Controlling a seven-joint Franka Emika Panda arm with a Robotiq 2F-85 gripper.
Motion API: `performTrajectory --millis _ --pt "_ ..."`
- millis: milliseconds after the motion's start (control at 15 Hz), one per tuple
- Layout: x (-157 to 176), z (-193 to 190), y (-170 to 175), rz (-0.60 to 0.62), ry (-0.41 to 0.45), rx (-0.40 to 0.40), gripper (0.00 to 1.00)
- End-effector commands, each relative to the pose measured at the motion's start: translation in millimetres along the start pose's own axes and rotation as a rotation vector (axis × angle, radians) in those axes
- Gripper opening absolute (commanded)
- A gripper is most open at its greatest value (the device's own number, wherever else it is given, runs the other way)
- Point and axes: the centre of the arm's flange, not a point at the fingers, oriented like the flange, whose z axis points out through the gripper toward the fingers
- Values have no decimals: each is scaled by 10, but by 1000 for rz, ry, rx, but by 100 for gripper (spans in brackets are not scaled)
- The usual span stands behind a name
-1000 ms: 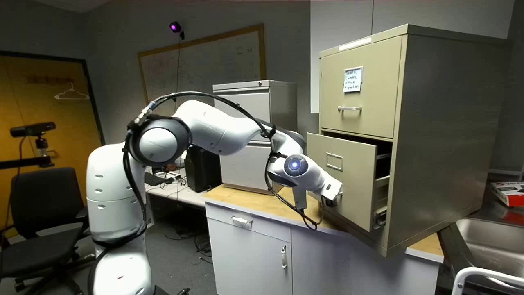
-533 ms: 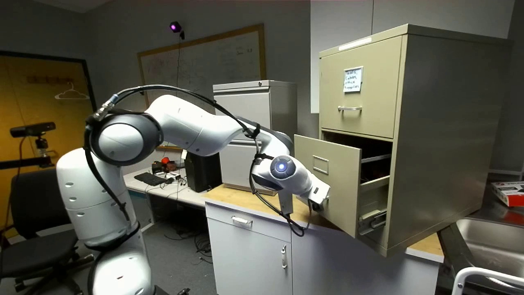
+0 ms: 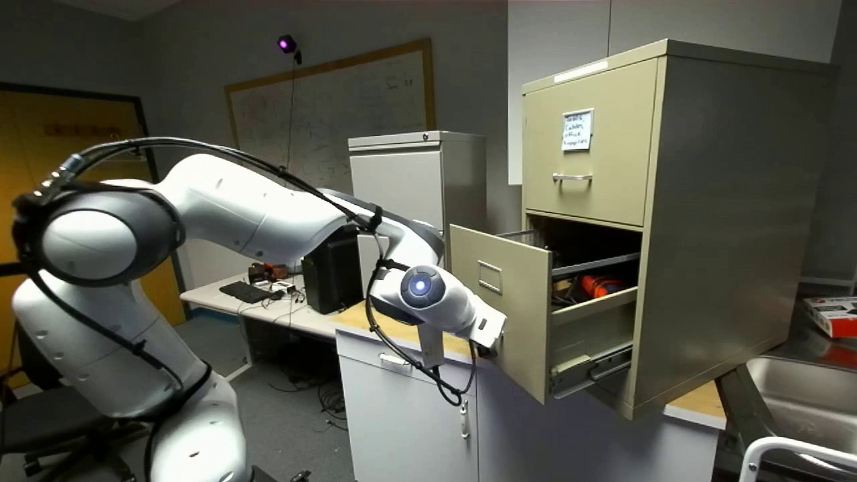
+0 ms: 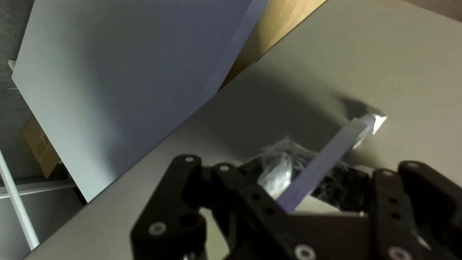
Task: Pull the bottom drawer of the right cabinet
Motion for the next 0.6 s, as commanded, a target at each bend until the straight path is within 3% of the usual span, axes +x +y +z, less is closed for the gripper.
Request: performTrajectory --millis 0,533 --pt "-775 -72 294 -58 -144 -17 2" --pt "-1282 -445 545 -95 -167 -21 2"
